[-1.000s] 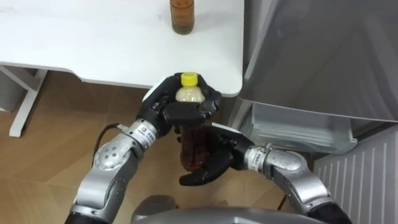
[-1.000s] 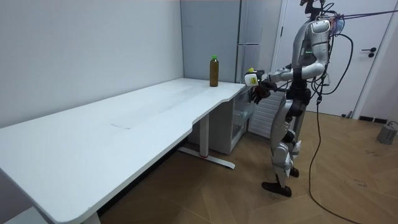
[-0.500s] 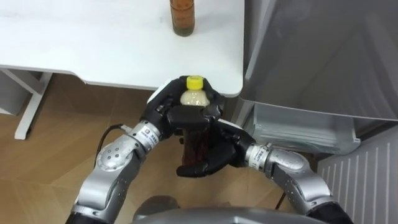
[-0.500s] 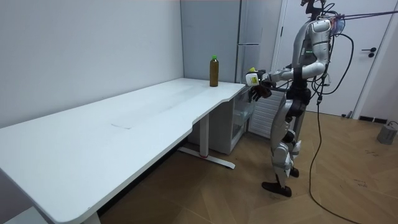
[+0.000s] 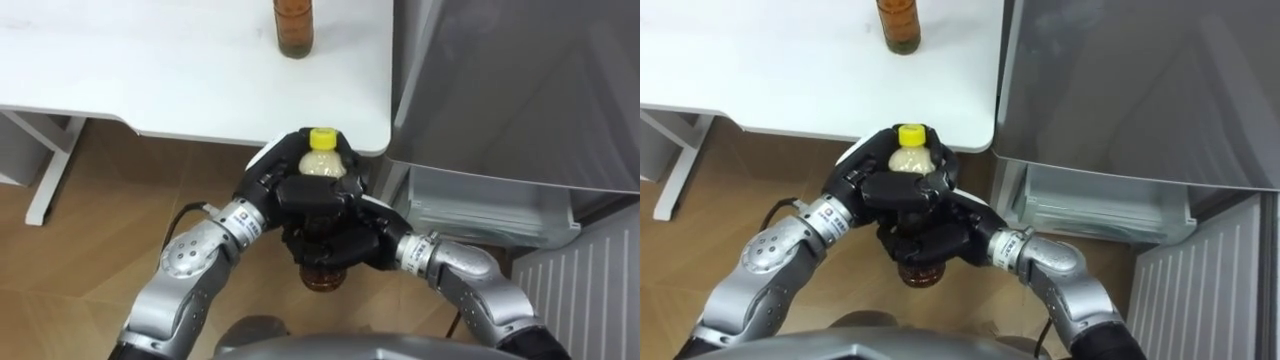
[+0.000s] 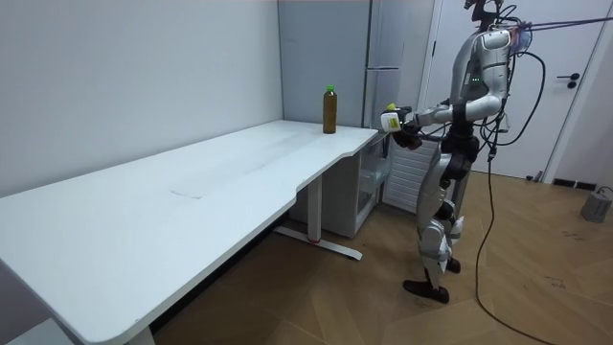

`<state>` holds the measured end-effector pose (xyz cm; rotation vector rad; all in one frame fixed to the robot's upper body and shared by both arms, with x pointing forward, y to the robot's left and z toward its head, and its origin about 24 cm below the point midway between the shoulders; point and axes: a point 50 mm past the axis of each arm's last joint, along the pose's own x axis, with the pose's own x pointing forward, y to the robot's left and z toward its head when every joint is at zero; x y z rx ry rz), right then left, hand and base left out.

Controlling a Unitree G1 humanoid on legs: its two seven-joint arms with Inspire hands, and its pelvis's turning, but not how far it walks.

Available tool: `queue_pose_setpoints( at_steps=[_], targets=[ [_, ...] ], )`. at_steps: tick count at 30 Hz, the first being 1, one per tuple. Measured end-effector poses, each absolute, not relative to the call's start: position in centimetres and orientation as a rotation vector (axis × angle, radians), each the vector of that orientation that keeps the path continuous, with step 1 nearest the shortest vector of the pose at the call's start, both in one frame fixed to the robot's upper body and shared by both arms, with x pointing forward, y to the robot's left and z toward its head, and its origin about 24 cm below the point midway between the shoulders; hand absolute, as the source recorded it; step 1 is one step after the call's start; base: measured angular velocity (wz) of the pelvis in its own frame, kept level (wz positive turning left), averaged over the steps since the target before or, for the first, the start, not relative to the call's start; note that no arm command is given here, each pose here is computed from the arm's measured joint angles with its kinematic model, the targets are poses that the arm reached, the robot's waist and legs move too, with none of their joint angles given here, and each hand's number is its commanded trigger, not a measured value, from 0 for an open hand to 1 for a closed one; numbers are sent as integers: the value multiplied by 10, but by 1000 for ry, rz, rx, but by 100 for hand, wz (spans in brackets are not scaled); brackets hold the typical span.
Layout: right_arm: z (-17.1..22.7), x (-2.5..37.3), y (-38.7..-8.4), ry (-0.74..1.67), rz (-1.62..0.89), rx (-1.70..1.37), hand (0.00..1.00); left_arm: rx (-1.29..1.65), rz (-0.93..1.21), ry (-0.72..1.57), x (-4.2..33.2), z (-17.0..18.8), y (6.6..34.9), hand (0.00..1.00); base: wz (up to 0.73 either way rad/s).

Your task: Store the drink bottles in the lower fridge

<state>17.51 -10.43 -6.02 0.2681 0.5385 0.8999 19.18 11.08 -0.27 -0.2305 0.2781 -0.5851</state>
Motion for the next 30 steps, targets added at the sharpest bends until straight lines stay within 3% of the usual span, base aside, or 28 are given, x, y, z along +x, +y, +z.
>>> queue_pose_setpoints(
  at_steps=[2, 3, 4, 5, 30],
  targets=[
    [-60, 175, -104, 539, 889, 278, 100, -242, -578, 276, 192, -2, 110, 96, 0],
    [-60, 175, -104, 539, 887, 285, 100, -246, -577, 276, 192, -2, 110, 81, 0],
    [-60, 175, -104, 539, 886, 290, 100, -248, -577, 276, 192, -2, 110, 21, 0],
    [-60, 175, -104, 536, 883, 302, 100, -257, -572, 274, 192, -2, 110, 0, 0],
    [-64, 172, -108, 561, 883, 304, 100, -255, -578, 257, 193, 1, 113, 0, 0]
  ],
)
